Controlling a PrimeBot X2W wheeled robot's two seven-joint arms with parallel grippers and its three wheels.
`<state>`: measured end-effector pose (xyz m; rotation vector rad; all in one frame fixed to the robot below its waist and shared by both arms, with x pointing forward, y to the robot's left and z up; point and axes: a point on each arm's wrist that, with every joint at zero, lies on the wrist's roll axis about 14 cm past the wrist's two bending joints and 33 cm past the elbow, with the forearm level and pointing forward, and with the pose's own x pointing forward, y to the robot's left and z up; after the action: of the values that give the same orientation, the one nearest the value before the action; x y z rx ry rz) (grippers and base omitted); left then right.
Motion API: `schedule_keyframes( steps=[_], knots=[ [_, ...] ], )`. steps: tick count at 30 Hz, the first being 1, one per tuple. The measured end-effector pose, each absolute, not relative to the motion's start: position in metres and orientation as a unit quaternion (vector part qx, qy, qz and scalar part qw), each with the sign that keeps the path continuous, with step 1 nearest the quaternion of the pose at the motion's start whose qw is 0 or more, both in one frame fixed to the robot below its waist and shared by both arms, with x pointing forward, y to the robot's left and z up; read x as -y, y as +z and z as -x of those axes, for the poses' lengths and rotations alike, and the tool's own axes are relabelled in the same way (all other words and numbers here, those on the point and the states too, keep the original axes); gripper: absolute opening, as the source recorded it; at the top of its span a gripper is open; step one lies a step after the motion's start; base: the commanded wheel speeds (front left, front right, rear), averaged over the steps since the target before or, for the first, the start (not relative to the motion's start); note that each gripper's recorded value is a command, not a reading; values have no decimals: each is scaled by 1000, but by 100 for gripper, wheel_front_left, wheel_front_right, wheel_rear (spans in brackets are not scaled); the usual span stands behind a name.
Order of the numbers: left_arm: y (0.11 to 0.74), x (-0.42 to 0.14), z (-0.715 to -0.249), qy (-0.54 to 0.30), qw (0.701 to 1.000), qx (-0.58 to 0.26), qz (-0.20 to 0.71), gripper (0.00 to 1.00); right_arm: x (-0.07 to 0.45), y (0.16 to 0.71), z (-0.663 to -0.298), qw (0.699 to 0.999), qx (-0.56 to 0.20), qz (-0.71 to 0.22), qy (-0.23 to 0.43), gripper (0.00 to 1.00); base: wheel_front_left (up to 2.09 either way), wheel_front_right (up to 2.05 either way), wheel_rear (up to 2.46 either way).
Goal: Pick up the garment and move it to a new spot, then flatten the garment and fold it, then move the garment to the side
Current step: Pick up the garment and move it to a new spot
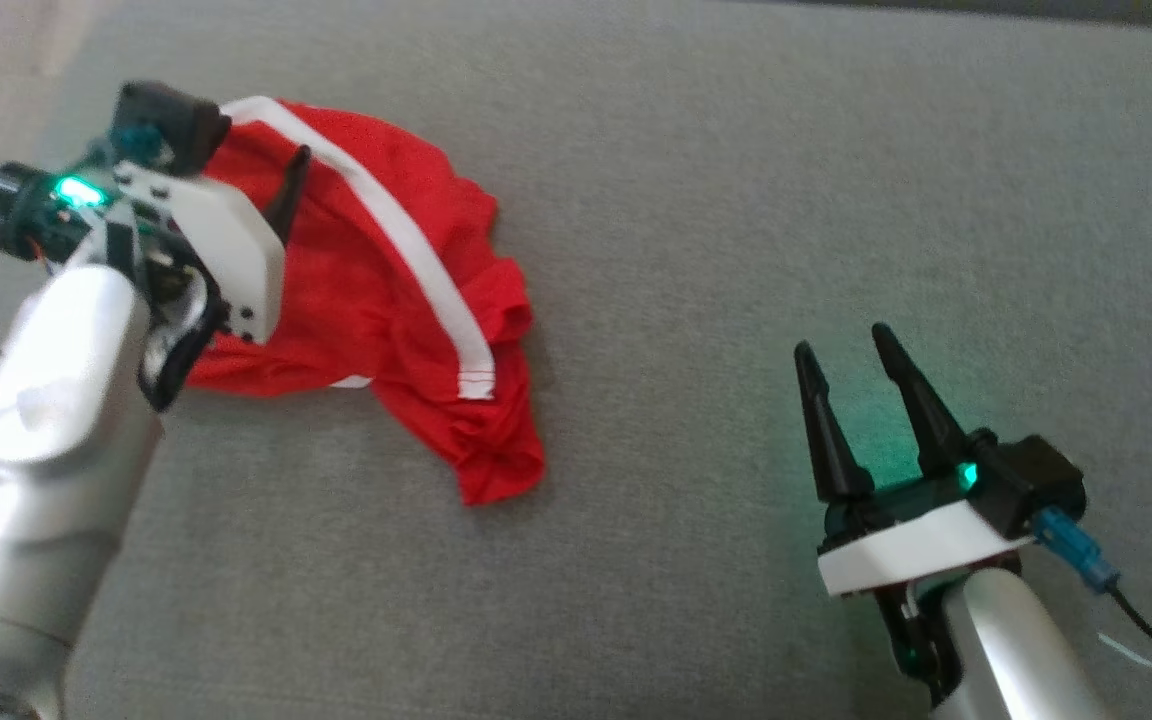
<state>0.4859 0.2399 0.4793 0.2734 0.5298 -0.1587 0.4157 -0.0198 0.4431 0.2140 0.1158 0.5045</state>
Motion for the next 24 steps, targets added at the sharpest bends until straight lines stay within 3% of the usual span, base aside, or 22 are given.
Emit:
schedule_keyframes(
  steps=[11,12,13,14,19,24],
  knots=[
    [415,-241,-508,-94,905,-393,-134,100,55,424,-430,971,-73,-111,197,100,0,0,0],
    [409,-239,-506,-98,900,-403,-133,76,57,423,-430,972,-75,-111,194,100,0,0,0],
    [404,-237,-504,-102,896,-412,-133,24,59,422,-430,972,-76,-111,191,100,0,0,0],
    [402,-235,-503,-106,893,-416,-132,0,60,422,-430,973,-77,-111,189,100,0,0,0],
    [410,-231,-504,-116,901,-397,-133,0,63,429,-429,974,-68,-110,186,100,0,0,0],
    [449,-216,-517,-135,933,-307,-129,0,64,442,-427,975,-54,-111,185,100,0,0,0]
  ],
)
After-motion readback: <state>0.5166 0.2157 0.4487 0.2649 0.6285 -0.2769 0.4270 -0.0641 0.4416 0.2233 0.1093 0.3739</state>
